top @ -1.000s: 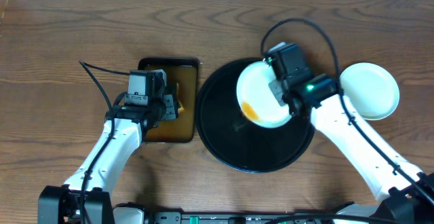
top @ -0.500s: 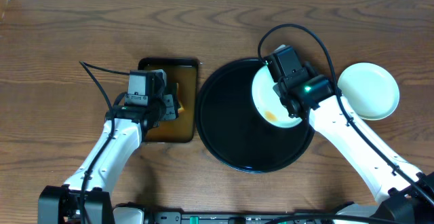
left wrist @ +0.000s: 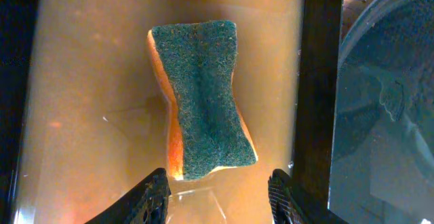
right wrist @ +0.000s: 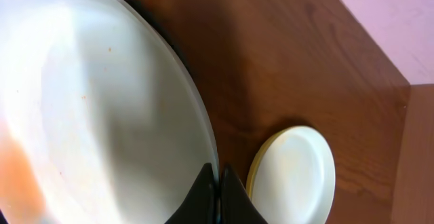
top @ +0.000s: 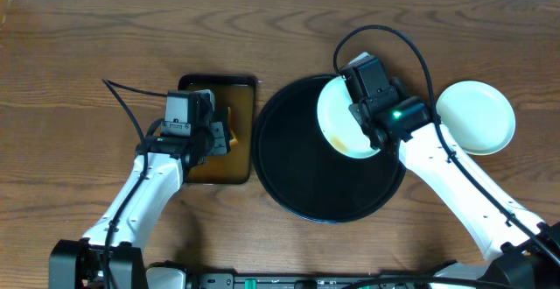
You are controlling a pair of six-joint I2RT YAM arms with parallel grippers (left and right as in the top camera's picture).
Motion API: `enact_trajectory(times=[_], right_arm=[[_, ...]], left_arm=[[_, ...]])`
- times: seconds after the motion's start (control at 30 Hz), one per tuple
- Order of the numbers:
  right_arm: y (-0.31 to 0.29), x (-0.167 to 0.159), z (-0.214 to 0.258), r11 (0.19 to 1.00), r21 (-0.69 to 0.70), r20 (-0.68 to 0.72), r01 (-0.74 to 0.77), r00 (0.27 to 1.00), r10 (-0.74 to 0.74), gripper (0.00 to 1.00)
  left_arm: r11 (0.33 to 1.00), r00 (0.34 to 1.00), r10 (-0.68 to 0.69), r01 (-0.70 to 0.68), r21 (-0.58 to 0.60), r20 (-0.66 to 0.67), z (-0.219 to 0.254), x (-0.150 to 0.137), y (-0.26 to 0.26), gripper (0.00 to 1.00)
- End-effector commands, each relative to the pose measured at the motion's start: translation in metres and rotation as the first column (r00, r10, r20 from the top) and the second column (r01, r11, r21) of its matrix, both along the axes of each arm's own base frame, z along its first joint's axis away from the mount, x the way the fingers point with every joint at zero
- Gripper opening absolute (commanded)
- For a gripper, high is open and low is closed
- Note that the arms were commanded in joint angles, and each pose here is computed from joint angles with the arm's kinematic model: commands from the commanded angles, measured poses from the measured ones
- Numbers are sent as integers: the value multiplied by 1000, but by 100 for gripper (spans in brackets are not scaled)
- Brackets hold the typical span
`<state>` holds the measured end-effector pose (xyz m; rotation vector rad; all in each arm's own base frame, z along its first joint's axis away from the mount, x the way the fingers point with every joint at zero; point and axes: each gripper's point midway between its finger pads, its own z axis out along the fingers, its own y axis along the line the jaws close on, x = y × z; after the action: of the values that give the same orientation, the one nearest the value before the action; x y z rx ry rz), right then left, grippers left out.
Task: Clean dirty plates on tray and stack at the side
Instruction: 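Lift the pale green plate off the round tray with the right gripper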
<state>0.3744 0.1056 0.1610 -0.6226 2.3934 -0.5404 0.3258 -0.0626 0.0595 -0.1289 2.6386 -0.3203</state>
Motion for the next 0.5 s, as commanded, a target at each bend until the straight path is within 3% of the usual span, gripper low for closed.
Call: enact_trajectory(times=[0.0,0.23,0.47], right_arm=[[-3,1,9,999,26,34,33,999,-33,1],[6,-23,-12,997,39,-125,-66,990,71,1],[-2,8,16,997,49,85,59,994,-64,1]], left_arm=[[1000,1000,6,-6,-4,-17,-5,-3,1,49],[1000,1000,6,-6,-5,-16,-5,-3,1,49],[1000,1000,6,-6,-4,-17,-5,-3,1,49]])
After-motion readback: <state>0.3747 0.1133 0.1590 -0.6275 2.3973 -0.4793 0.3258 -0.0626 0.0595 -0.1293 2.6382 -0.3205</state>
